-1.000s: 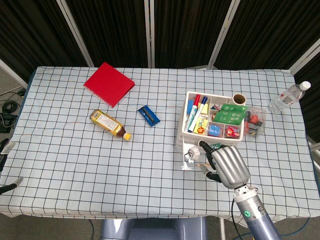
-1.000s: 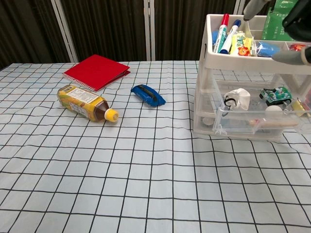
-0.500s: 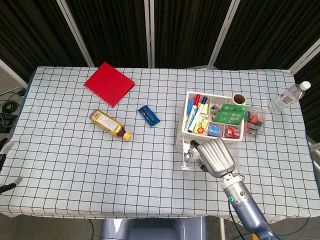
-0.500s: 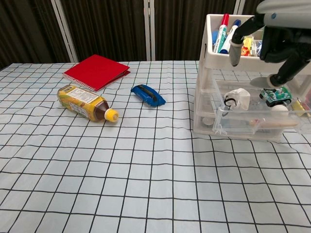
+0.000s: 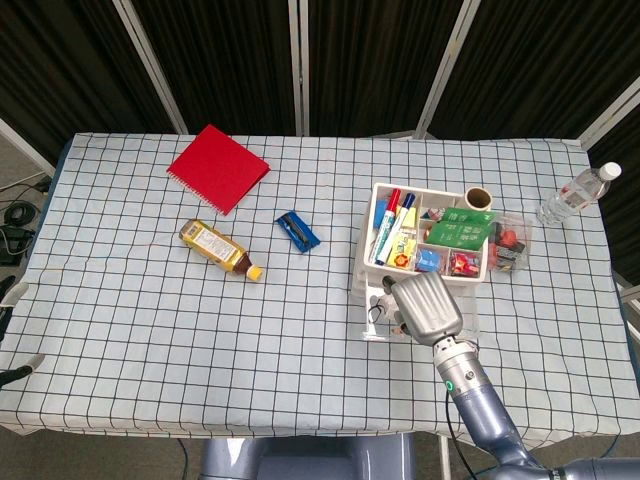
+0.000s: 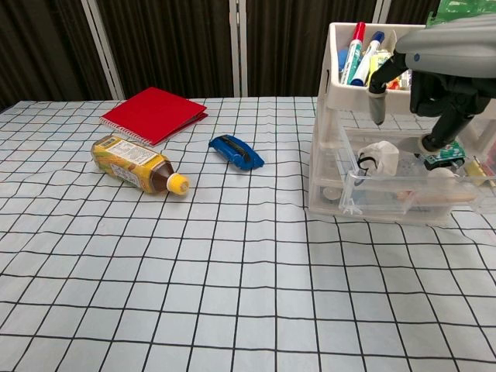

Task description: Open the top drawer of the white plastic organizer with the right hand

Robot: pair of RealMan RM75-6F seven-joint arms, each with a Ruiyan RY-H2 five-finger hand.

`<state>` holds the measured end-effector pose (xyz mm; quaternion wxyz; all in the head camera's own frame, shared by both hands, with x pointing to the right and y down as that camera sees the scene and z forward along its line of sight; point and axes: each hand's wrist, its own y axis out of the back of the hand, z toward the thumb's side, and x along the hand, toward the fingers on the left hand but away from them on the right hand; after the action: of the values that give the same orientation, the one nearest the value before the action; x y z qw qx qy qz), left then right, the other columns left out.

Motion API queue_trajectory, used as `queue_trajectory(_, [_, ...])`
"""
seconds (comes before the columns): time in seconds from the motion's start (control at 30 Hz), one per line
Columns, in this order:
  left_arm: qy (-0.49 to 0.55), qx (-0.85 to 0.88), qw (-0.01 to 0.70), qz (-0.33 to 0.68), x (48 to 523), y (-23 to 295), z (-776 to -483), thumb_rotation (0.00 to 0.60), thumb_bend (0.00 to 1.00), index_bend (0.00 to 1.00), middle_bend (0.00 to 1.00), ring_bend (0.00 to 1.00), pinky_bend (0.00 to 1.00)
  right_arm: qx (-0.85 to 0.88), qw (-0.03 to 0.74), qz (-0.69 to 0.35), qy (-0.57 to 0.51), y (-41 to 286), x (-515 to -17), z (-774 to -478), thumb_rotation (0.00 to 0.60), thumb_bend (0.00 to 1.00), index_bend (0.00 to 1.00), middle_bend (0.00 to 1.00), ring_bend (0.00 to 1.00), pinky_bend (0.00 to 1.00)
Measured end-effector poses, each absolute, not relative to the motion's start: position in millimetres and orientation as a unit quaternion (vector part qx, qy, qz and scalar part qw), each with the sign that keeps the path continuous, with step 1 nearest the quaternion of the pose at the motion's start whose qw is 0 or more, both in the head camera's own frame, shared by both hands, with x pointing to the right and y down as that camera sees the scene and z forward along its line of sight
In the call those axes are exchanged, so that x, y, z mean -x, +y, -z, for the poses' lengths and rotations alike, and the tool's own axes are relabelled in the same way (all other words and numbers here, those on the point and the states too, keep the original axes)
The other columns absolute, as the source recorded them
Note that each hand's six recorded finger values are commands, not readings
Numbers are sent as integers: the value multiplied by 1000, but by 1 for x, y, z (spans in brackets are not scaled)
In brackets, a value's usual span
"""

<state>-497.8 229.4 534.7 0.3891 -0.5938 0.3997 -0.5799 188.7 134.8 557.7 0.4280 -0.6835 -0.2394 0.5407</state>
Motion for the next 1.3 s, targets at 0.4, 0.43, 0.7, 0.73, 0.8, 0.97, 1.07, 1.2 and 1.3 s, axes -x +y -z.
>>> queue_trajectory(0.4, [397, 594, 391, 581, 496, 230, -536, 600, 0, 0, 0, 0, 0, 673, 424, -571, -205, 131, -194, -561, 600, 206, 434, 1000, 1000, 827])
queue_trajectory(0.43, [397, 594, 391, 580, 496, 230, -535, 600, 0, 0, 0, 0, 0, 672, 423, -573, -203, 132, -195, -562, 600, 206, 436, 1000, 1000, 827])
queue_trajectory(0.7, [395, 595, 390, 581, 496, 230, -536, 600, 0, 0, 0, 0, 0, 676, 415, -575, -198, 133, -196, -569, 600, 206, 452, 1000, 1000, 826])
queue_trajectory(0.73, [395, 595, 390, 581, 496, 230, -536, 600, 0, 0, 0, 0, 0, 678, 415, -574, -198, 133, -196, -570, 600, 206, 456, 1000, 1000, 826])
queue_trajectory(0.8, [396, 595, 390, 581, 496, 230, -536, 600, 0, 0, 0, 0, 0, 680, 414, -572, -199, 134, -194, -571, 600, 206, 465, 1000, 1000, 827])
queue_trajectory(0.97, [398, 594, 389, 581, 497, 230, -536, 600, 0, 0, 0, 0, 0, 682, 414, -567, -205, 135, -192, -576, 600, 204, 482, 1000, 1000, 827])
queue_trajectory(1.07, [398, 594, 388, 581, 498, 229, -536, 600, 0, 0, 0, 0, 0, 684, 415, -562, -209, 137, -189, -579, 600, 204, 483, 1000, 1000, 827])
queue_trajectory(1.2, [399, 594, 388, 581, 498, 229, -535, 600, 0, 0, 0, 0, 0, 683, 419, -560, -213, 138, -187, -582, 600, 204, 488, 1000, 1000, 827])
queue_trajectory(1.3, [399, 594, 388, 581, 498, 229, -535, 600, 0, 0, 0, 0, 0, 681, 421, -559, -215, 138, -186, -584, 600, 204, 515, 1000, 1000, 827])
